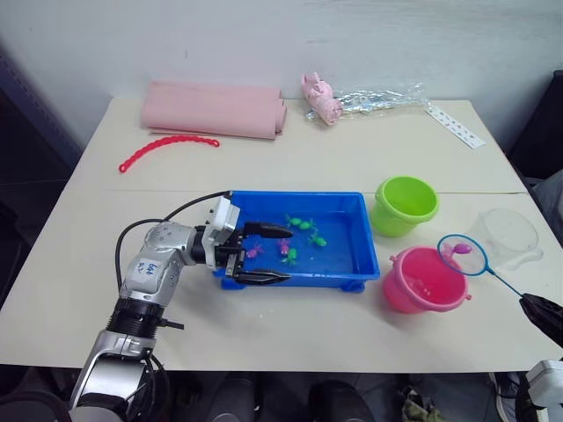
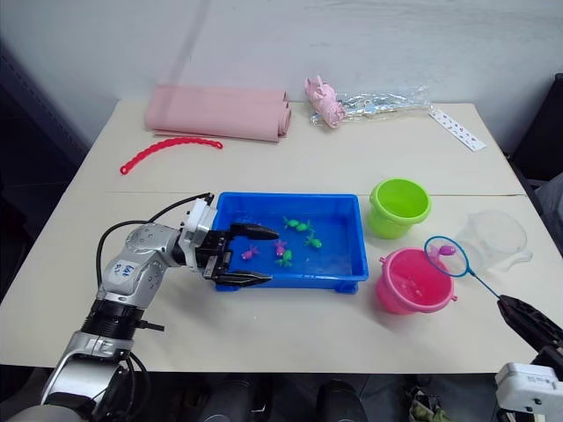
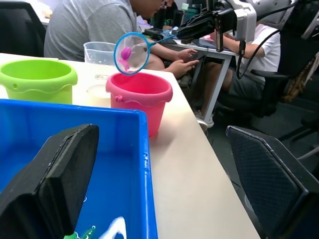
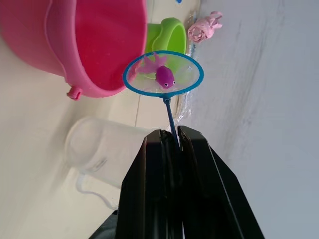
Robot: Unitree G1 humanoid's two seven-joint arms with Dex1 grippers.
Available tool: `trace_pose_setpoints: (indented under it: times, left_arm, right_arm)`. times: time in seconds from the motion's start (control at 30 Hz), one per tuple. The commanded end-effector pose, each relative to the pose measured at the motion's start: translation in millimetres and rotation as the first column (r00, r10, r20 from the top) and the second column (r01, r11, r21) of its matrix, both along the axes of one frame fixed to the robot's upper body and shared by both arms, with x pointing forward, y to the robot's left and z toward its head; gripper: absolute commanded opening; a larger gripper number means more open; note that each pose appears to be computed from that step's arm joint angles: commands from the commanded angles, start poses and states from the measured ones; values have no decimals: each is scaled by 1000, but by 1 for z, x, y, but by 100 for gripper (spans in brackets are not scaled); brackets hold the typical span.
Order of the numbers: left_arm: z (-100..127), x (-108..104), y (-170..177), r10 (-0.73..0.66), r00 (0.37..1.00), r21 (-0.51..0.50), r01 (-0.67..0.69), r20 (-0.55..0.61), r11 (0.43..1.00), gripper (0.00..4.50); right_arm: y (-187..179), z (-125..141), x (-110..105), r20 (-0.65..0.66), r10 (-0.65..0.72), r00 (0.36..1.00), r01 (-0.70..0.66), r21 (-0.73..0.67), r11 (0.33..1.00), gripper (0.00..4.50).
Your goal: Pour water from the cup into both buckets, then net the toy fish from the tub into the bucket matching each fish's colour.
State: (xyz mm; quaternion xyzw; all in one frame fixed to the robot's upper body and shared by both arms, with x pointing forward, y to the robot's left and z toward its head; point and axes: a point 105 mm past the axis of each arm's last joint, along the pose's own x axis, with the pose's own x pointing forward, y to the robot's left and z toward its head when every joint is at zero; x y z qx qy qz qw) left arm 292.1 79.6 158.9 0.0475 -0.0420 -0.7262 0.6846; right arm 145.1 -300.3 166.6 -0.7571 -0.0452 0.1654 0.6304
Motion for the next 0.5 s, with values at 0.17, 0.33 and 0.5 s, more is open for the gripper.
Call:
trace_pose_setpoints:
  times: [0.17, 0.33, 0.5]
  left_arm:
    - [3, 5, -6, -1, 999, -19, 1, 32, 1000, 447]
    - [3, 7, -6, 4, 999, -23, -3, 36, 1000, 447]
    - [4, 8, -6, 6, 999, -21, -5, 46, 1000, 447]
  right_arm:
    - [9, -4, -11, 15, 8, 1000, -7, -48, 999, 0]
    - [14, -5, -13, 51, 13, 999, -11, -45, 999, 0]
    - [23, -6, -9, 75, 32, 997, -29, -45, 999, 0]
